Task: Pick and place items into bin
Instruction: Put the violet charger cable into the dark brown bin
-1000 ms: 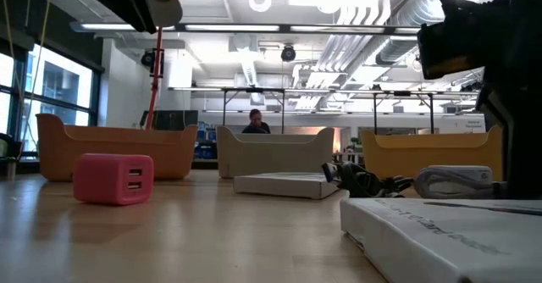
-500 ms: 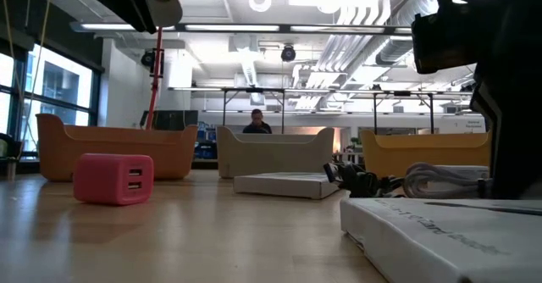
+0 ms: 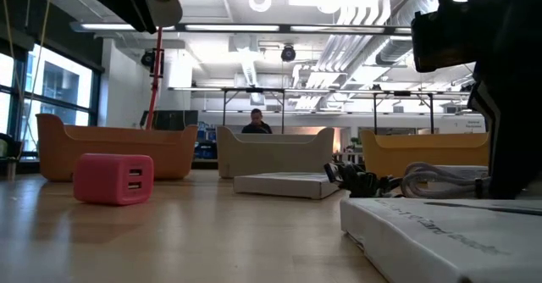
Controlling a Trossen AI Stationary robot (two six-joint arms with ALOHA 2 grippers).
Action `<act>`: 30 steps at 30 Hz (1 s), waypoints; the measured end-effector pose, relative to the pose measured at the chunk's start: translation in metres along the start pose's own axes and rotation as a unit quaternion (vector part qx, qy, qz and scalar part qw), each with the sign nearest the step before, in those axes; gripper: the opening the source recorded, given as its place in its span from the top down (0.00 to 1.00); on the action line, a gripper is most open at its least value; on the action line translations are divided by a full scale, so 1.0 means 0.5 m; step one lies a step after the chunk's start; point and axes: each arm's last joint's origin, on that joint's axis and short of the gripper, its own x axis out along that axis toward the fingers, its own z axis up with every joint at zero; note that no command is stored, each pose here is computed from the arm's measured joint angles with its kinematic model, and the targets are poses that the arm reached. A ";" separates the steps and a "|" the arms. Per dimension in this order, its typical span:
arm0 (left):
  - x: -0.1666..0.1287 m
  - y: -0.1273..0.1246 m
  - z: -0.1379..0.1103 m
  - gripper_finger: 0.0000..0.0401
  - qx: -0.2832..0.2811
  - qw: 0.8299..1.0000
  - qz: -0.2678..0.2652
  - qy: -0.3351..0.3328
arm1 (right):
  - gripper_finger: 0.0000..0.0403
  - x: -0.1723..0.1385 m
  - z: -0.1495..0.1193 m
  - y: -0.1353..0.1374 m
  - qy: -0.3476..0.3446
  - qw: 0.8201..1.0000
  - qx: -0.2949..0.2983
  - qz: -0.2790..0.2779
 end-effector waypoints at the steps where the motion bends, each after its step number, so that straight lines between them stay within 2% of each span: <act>1: 0.000 0.000 0.000 0.62 0.000 1.000 0.000 0.000 | 0.91 -0.002 0.000 0.000 0.000 1.000 0.000 0.001; 8: 0.000 0.000 0.000 0.62 0.000 1.000 0.000 -0.001 | 0.96 -0.036 0.008 -0.008 -0.022 1.000 0.002 0.007; 16: 0.000 0.000 0.002 0.62 -0.002 1.000 0.000 -0.005 | 0.92 -0.103 0.031 -0.021 -0.090 0.995 0.000 0.036; 23: 0.000 0.000 0.005 0.62 -0.005 1.000 0.001 -0.011 | 0.96 -0.134 0.093 -0.037 -0.144 0.986 -0.030 0.077; 30: -0.008 0.002 -0.002 0.62 -0.010 1.000 -0.008 -0.015 | 0.93 -0.127 0.177 -0.057 -0.203 0.972 -0.055 0.101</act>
